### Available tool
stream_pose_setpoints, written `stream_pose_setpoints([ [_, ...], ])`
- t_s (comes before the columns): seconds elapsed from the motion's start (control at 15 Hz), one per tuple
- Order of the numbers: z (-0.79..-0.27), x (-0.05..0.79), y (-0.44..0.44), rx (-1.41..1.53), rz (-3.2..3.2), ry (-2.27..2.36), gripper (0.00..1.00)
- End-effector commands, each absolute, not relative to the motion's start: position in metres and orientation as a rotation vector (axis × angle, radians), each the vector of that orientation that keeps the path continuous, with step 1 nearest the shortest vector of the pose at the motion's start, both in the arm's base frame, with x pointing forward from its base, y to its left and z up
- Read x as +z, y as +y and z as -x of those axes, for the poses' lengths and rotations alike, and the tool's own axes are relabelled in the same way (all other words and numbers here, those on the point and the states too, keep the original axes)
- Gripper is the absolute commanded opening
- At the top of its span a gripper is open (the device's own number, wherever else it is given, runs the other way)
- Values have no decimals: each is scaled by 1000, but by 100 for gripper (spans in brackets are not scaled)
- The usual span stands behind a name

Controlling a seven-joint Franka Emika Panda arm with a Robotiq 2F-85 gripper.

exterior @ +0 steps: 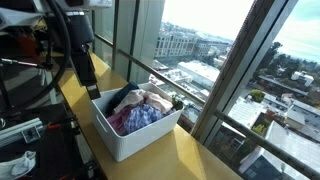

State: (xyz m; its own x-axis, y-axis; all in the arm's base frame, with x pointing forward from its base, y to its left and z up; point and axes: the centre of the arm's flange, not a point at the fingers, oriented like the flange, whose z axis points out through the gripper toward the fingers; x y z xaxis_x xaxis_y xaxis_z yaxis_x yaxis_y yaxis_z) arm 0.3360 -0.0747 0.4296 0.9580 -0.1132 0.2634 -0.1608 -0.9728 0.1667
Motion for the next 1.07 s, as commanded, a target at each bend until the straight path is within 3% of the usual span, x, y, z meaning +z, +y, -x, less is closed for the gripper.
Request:
stream_pose_setpoints([
  [0.0, -359, 431, -74, 446, -2905, -177, 100],
  [0.53, -495, 425, -29, 690, -2981, -81, 100],
  [1.0, -603, 338, 30, 584, -3055, 9, 100],
])
